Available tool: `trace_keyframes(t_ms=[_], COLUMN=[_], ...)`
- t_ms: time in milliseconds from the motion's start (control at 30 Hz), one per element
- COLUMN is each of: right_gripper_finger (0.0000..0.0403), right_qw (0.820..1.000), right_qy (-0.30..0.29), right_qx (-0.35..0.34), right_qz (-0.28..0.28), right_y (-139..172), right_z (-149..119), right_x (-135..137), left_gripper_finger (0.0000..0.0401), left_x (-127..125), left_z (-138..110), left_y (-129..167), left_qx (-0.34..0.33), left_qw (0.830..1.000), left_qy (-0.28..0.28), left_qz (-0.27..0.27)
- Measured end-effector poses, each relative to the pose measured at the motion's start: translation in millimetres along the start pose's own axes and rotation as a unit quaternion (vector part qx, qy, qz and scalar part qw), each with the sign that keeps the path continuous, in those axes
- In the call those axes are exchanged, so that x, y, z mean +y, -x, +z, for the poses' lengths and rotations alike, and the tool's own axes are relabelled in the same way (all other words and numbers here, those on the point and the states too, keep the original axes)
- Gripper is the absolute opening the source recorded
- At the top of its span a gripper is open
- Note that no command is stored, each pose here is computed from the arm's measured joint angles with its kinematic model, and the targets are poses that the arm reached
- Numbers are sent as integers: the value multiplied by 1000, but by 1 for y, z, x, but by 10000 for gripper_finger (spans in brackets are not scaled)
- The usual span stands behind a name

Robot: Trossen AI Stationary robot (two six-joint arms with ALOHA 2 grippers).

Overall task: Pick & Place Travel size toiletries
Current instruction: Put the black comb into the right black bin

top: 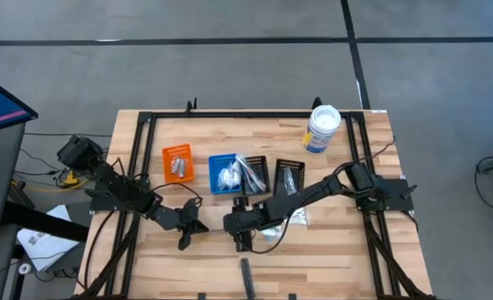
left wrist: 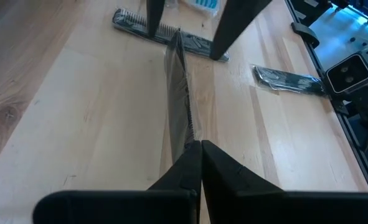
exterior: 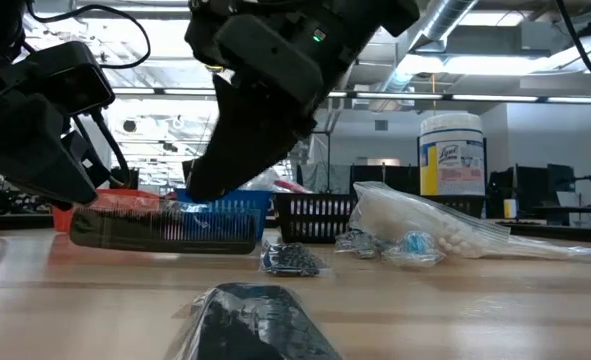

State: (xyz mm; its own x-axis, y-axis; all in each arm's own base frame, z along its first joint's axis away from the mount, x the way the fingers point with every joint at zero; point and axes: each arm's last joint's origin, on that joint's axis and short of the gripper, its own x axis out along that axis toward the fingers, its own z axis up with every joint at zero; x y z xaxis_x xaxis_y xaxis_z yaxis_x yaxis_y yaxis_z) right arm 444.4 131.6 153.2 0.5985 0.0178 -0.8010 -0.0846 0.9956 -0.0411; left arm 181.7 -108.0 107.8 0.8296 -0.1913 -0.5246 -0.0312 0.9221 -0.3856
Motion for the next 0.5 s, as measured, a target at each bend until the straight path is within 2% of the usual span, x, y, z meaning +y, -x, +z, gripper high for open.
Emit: trace_keyframes(t_ms=[300, 500], right_gripper_finger=[234, 234], right_qw=[1000, 1000], right_qy=[-4, -8], right_qx=[-4, 18], right_qz=[0, 9], right_y=[-1, -17], right_z=[0, -10], right_x=[-3, -5], left_gripper_finger=[0, 0], left_x=[0, 0], left_z=[0, 0], left_y=[0, 0], left_qx=[0, 0], left_qw=[1000, 1000], left_qy=[0, 0], left_qz=[0, -1])
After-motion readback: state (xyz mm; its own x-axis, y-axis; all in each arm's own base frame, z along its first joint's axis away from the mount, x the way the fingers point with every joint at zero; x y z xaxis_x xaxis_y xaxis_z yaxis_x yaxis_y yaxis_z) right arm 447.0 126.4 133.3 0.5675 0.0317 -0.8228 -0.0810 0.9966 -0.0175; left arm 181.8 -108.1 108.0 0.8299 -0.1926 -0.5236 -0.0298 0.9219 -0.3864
